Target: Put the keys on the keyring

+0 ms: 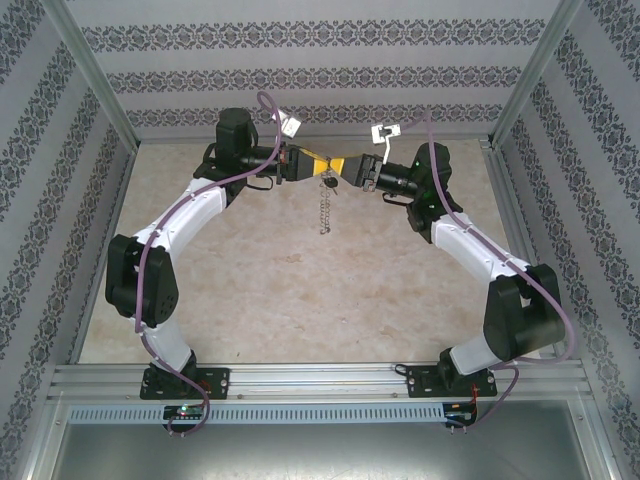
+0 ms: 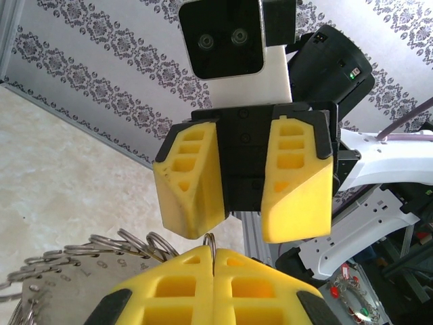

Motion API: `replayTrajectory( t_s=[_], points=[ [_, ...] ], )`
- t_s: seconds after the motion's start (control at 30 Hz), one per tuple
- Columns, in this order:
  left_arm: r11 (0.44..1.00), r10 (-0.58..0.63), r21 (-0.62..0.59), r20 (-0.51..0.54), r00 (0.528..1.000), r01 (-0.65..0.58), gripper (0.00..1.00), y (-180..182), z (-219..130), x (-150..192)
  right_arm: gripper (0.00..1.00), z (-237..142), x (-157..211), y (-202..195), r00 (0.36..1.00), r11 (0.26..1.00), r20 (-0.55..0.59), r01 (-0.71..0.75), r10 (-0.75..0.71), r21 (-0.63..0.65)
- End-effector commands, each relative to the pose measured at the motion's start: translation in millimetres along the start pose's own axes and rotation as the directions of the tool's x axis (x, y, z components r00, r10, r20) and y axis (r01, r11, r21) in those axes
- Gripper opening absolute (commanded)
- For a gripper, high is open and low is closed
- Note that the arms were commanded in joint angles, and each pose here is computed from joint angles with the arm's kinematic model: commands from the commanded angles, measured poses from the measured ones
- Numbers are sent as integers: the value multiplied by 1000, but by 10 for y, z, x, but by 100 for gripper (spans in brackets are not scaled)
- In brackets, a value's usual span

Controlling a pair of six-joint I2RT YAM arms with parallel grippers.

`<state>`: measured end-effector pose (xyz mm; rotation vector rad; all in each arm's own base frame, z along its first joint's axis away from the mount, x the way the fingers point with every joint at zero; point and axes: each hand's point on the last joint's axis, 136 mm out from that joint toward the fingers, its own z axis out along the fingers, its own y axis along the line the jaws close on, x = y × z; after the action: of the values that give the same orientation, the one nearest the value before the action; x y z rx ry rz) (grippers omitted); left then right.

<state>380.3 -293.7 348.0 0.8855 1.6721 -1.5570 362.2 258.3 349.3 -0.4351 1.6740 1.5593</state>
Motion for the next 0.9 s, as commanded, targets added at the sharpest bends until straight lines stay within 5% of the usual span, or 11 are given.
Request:
replayTrajectory(
  t_s=[0.0, 0.27, 0.4, 0.53, 0.7, 0.87],
  points=[
    [993, 111, 31, 33, 993, -112, 0, -297, -24, -188, 32, 50, 64, 79, 1000, 999, -9, 19, -19, -38],
    [993, 113, 21, 45, 993, -114, 0, -273, -25, -210, 18, 83, 169, 70, 1000, 999, -28, 5, -6, -45],
    [994, 109, 28, 43, 993, -110, 0, -273, -21, -208, 0, 71, 145, 81, 1000, 999, -22, 13, -14, -44],
    [994, 102, 25, 35, 994, -103, 0, -269, -24, -183, 0, 22, 62, 78, 999, 999, -16, 28, -28, -37],
    [992, 118, -54, 13, 993, -117, 36, -209, -172, -176, 0, -90, 44, 138, 991, 996, -114, 71, -77, -60],
    [985, 144, -84, -70, 987, -150, 46, -255, -284, -114, 0, -209, 145, 107, 969, 994, -225, 89, -100, -56]
  ],
)
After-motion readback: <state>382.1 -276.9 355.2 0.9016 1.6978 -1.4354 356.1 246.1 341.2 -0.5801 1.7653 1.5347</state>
